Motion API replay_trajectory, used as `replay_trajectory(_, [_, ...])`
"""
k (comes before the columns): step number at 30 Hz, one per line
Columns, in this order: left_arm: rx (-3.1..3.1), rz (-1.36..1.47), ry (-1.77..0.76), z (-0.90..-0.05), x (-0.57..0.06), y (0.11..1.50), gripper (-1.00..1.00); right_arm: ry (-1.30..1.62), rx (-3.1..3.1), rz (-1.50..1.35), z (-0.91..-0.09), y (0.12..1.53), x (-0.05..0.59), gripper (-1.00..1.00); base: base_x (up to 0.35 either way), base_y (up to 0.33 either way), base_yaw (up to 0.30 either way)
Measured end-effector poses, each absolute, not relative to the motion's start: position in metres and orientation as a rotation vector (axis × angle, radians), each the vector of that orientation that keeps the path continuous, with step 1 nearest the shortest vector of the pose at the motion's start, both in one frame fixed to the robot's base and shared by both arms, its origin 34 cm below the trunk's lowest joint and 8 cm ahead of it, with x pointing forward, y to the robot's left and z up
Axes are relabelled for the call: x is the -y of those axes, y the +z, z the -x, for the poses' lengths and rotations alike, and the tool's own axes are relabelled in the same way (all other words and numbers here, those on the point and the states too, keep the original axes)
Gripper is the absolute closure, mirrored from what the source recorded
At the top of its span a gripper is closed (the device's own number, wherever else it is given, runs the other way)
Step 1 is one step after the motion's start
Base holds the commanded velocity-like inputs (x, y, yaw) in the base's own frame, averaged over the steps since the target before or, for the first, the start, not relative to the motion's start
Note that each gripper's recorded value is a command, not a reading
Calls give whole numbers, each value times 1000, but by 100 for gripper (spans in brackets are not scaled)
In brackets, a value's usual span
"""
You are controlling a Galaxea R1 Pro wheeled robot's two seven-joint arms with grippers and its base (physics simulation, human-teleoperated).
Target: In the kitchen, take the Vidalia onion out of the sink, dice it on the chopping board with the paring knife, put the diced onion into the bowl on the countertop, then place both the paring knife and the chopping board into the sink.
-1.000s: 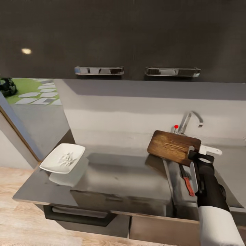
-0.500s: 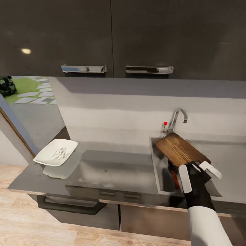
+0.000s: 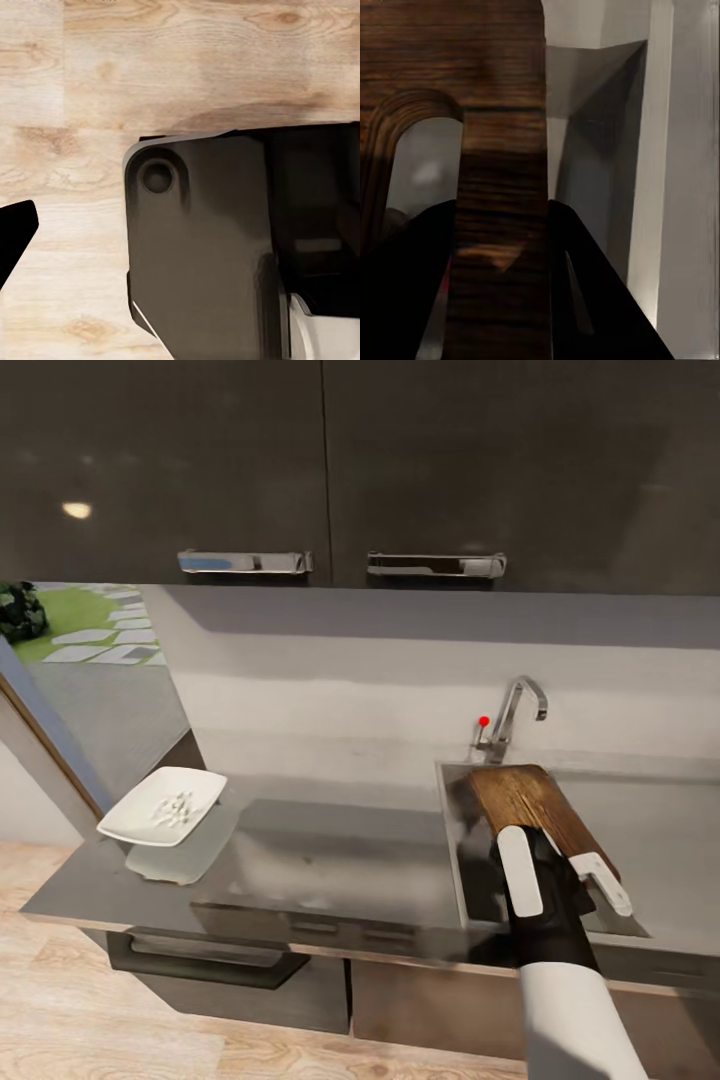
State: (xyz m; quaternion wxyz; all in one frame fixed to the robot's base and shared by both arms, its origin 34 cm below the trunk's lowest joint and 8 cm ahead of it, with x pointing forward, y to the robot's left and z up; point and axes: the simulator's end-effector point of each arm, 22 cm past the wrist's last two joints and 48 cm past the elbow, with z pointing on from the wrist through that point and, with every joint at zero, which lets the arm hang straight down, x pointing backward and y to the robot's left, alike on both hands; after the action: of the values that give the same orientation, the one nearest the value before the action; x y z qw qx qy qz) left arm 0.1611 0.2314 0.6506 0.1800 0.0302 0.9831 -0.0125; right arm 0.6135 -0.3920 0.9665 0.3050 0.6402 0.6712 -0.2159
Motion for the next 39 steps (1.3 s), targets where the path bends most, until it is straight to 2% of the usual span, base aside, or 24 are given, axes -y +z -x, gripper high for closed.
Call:
replay_trajectory(15, [-2786, -84, -35, -159, -231, 650, -100, -571, -1744, -1788, -604, 967, 389, 100, 133, -114, 0])
replay_trajectory(39, [-2824, -83, -37, -145, -232, 649, -100, -606, -1750, -1818, -600, 941, 387, 100, 24, 61, 0])
